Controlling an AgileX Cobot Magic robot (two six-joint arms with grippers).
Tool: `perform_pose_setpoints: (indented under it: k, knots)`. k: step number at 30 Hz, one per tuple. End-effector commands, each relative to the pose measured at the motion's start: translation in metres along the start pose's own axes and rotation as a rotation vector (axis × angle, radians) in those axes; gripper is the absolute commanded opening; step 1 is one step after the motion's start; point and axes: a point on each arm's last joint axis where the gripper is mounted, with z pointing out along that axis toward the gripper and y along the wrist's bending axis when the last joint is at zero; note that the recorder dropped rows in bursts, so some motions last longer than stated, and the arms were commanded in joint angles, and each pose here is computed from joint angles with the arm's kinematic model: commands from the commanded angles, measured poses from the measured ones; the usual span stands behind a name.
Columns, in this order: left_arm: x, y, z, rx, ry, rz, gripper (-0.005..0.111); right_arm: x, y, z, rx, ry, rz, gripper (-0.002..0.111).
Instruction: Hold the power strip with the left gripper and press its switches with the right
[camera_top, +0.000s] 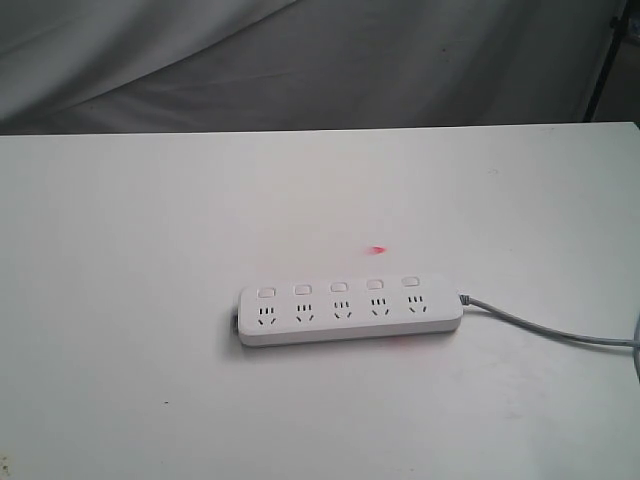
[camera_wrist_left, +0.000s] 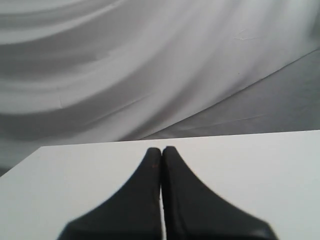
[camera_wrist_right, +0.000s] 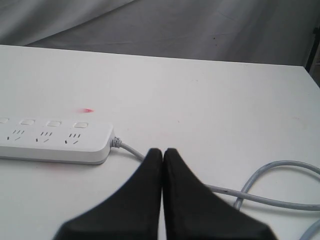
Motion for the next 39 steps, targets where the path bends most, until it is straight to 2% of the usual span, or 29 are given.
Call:
perform_pose_setpoints:
  k: [1,7,39]
  knots:
    - [0.005,0.0,0.0,-0.003,0.048,-0.014,0.0,0.001,0.0,0.0,0.004,-0.005,-0.008,0.0]
    - [0.02,0.0,-0.002,-0.005,0.207,-0.018,0.0,0.001,0.0,0.0,0.004,-0.005,-0.008,0.0]
    - [0.02,0.0,-0.002,-0.005,0.21,-0.018,0.0,0.001,0.0,0.0,0.004,-0.005,-0.008,0.0]
